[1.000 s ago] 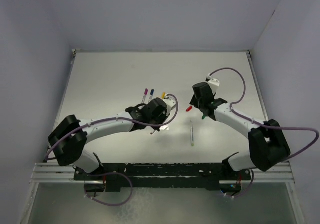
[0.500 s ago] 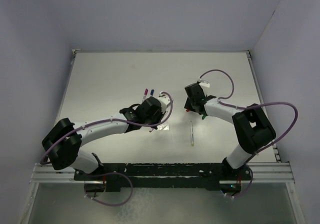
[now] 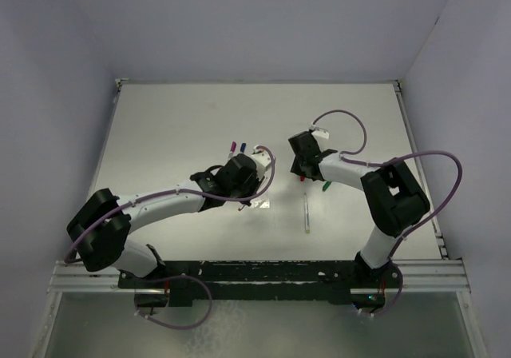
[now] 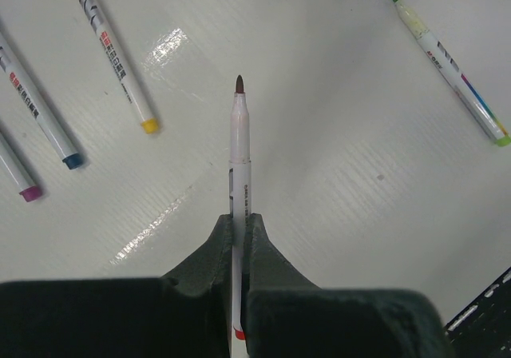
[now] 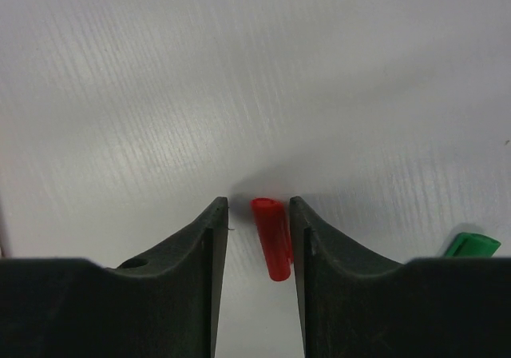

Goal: Insert the pens into the pen caps

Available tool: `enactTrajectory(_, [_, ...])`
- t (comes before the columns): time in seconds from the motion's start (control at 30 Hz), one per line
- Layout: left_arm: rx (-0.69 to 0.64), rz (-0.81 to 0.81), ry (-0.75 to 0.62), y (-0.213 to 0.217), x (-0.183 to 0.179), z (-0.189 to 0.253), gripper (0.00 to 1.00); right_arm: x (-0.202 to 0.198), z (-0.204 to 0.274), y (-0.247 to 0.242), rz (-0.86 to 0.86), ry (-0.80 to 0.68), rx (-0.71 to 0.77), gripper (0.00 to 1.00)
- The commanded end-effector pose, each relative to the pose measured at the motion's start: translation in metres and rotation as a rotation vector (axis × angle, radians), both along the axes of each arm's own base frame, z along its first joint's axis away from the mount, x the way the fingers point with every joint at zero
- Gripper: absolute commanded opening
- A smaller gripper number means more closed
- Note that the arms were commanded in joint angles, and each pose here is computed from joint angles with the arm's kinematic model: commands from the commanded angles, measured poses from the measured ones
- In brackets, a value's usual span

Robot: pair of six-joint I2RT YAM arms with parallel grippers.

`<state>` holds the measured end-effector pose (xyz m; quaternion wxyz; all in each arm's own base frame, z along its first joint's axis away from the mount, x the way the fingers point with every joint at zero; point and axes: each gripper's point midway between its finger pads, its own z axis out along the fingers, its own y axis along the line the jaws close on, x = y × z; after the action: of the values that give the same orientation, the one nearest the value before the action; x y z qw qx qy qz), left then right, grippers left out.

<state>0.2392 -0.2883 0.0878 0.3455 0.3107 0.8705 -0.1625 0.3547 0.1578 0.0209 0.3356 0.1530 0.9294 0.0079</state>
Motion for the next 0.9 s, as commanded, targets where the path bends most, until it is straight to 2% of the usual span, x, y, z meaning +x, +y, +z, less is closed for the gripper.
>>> enactTrajectory(0.0, [-0.042, -0.014, -0.026, -0.008, 0.007, 0.007, 0.00, 0.003, 0.004, -0.002, -0.043, -0.008, -0.011, 0.37])
enactTrajectory(0.13, [-0.047, -0.011, -0.025, -0.008, 0.007, 0.007, 0.00, -0.003, 0.000, -0.007, -0.055, 0.005, -0.021, 0.31])
enactTrajectory(0.87, [-0.061, -0.002, -0.018, -0.011, 0.008, 0.008, 0.00, -0.033, -0.020, -0.013, -0.013, 0.100, -0.069, 0.30])
